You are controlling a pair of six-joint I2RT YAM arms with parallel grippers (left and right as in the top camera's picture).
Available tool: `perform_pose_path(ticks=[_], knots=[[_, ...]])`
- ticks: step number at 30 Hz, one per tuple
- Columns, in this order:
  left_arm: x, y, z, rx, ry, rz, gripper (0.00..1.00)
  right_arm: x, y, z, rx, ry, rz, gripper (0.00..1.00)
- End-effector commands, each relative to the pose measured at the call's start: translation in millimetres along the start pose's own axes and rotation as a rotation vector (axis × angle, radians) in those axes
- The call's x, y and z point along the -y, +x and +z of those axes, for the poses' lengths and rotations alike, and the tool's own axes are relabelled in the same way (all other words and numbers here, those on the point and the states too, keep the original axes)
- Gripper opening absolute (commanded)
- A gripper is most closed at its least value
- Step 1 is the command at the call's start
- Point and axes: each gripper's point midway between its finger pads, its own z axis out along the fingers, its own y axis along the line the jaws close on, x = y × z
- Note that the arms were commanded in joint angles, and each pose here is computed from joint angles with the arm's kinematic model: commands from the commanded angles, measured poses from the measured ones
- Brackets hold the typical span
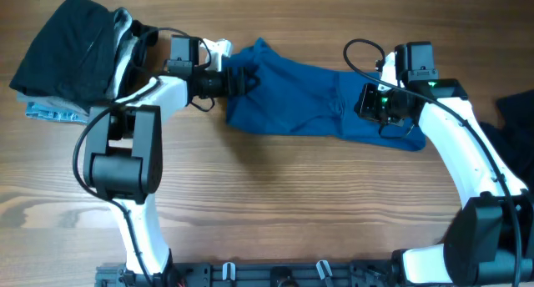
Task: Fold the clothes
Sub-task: 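Fold the shirt's left end rightward over the middle with the left gripper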
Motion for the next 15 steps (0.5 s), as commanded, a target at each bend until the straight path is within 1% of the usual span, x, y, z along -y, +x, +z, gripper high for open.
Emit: perform_pose_path(ticks=[1,3,4,5,6,8,9,10,11,12,13,15], knots=[[-33.7,70.4,42.9,-0.158,-0.172,-0.07,0.68,6.0,2.5,4.3,-0.012,0.027,0.016,0.17],[-51.4,76.6,42.6,-0.167,-0.328,-0.048,0.19,6.3,3.6,4.3,-0.017,0.029,0.017,0.17],[-60.0,80.8,36.6,-0.181,-0.385,-0.059,0.06,6.6,3.9,4.3,-0.018,0.03,0.018,0.17],[-64.4,78.9,24.5,-0.186,-0.416,-0.082,0.04,6.9,4.1,4.1,-0.018,0.032,0.018,0.16],[-69.7,66.7,6.6,-0.168,-0.464,-0.1,0.04,7.2,4.7,4.1,-0.021,0.033,0.014,0.15],[-73.2,26.1,-45.9,-0.11,-0.587,-0.129,0.04,7.5,8.4,1.2,-0.034,0.037,0.012,0.15],[-66.8,-6.8,-86.6,-0.076,-0.655,-0.082,0.04,6.6,8.2,-1.4,-0.028,0.035,0.011,0.15],[-48.1,-39.3,-121.7,-0.044,-0.668,-0.007,0.04,5.4,7.5,-4.4,-0.02,0.033,0.01,0.15],[-40.6,-48.7,-131.4,-0.028,-0.667,0.001,0.04,4.8,6.7,-5.7,-0.015,0.031,0.008,0.15],[-20.4,-67.2,-149.8,0.005,-0.661,0.018,0.04,4.1,5.7,-7.0,-0.008,0.029,0.005,0.15],[-4.8,-73.7,-152.2,0.012,-0.641,0.038,0.04,3.6,4.1,-6.9,-0.002,0.027,0.006,0.15],[26.5,-70.9,-130.9,-0.01,-0.572,0.093,0.04,2.2,-0.3,-6.9,0.015,0.021,0.001,0.16]])
